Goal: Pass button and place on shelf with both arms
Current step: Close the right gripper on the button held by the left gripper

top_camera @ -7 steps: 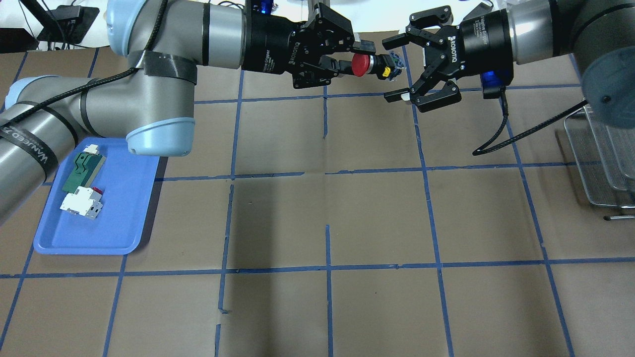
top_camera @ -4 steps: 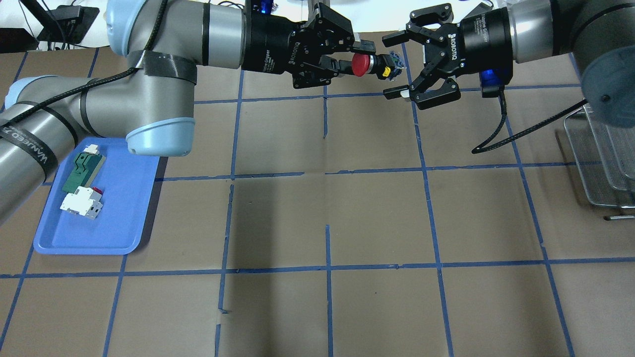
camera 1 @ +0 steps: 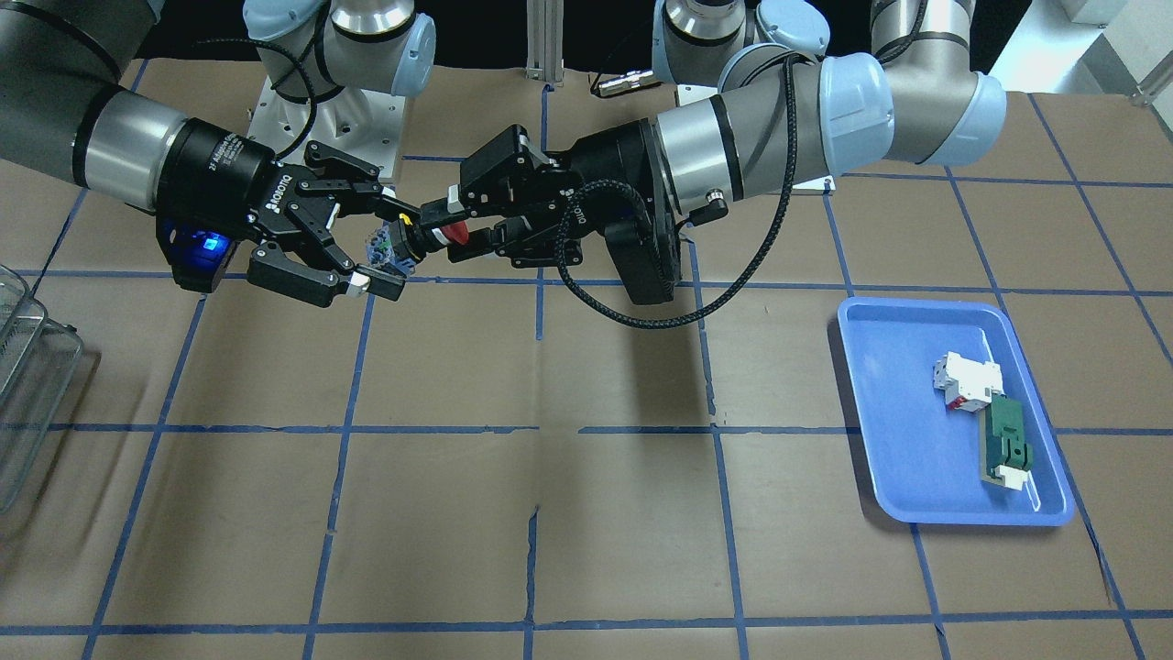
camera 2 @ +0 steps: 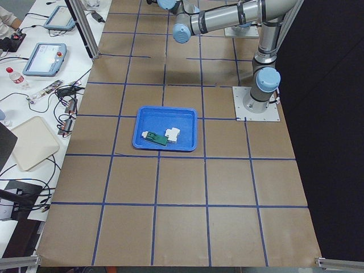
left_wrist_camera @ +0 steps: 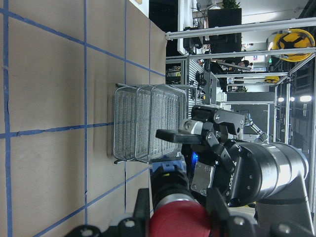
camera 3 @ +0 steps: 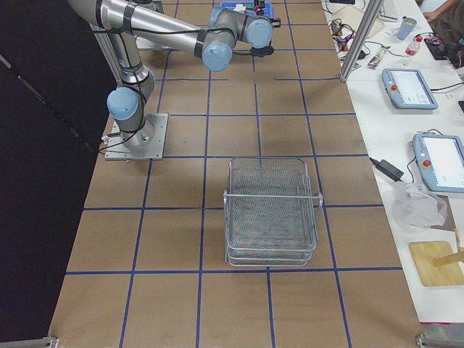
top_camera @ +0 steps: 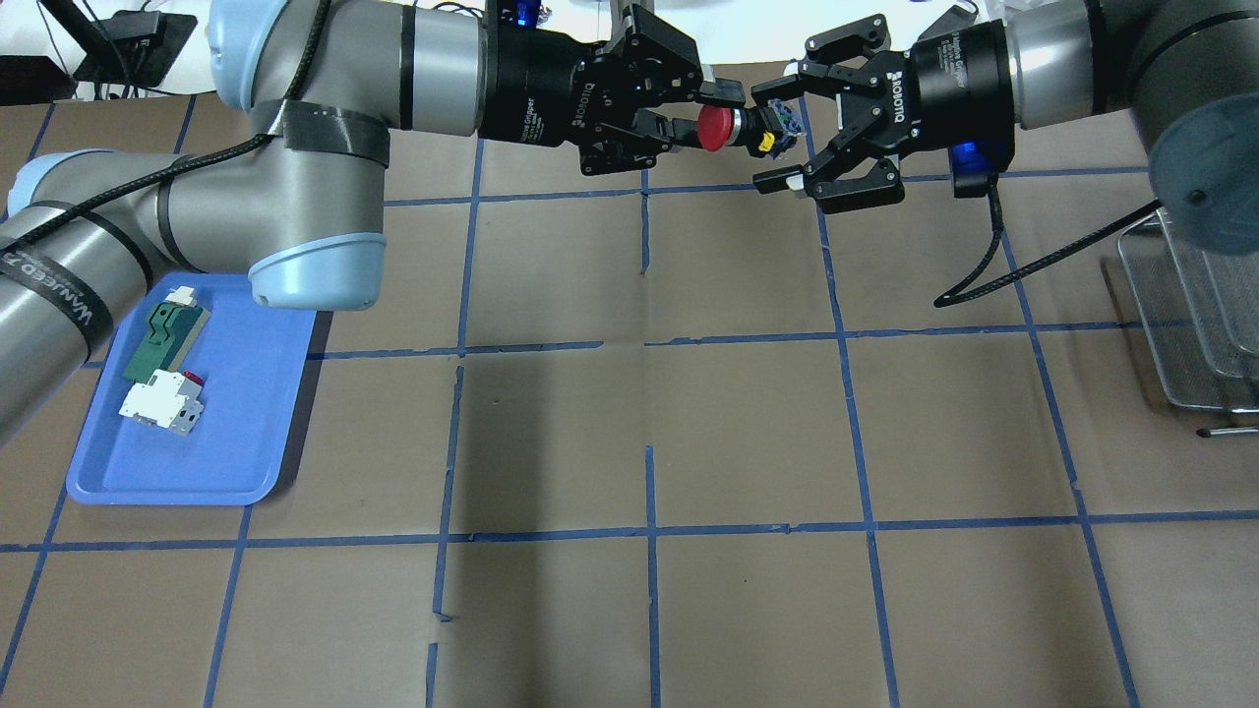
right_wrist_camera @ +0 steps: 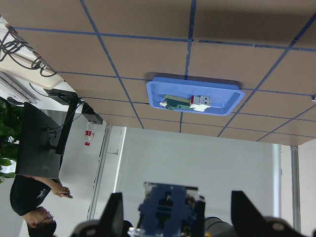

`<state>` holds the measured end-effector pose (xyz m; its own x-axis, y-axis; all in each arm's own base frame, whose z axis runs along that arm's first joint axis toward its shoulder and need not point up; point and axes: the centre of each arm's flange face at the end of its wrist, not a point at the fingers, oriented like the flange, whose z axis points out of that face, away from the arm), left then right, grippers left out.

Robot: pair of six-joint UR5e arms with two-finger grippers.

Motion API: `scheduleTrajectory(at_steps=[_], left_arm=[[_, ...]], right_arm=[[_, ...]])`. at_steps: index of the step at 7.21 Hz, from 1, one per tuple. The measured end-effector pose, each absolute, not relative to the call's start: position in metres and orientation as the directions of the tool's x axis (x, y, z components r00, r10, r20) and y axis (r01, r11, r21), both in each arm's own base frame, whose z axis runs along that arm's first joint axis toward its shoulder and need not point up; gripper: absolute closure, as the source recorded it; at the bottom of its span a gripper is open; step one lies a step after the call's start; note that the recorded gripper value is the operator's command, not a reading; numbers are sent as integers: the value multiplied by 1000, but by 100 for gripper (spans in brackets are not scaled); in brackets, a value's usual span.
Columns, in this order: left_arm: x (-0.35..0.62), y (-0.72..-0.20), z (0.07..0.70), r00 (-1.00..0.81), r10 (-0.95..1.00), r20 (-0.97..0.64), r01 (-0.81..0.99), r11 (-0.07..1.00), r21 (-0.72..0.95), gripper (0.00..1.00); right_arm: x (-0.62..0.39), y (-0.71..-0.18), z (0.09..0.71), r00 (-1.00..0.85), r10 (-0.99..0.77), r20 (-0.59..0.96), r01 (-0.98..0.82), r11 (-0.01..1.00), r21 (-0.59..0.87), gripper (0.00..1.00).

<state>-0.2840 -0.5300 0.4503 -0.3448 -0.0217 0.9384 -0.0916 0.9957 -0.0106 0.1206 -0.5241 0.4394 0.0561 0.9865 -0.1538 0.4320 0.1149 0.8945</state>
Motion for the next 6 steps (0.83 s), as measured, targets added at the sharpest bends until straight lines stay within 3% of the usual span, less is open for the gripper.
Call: scheduleTrajectory(at_steps=[3, 5, 6], left_arm=[[-284, -530, 450, -348, -29, 937, -96, 995, -5, 70], [-284, -530, 450, -348, -34, 937, -97, 995, 0, 0], [-284, -530, 451, -347, -37, 937, -98, 995, 3, 0]], right_arm=[[122, -525, 442, 67, 986, -154, 405, 115, 907, 84], [121, -525, 443, 71, 985, -156, 401, 115, 909, 86], [121, -525, 443, 71, 985, -155, 401, 114, 909, 87]])
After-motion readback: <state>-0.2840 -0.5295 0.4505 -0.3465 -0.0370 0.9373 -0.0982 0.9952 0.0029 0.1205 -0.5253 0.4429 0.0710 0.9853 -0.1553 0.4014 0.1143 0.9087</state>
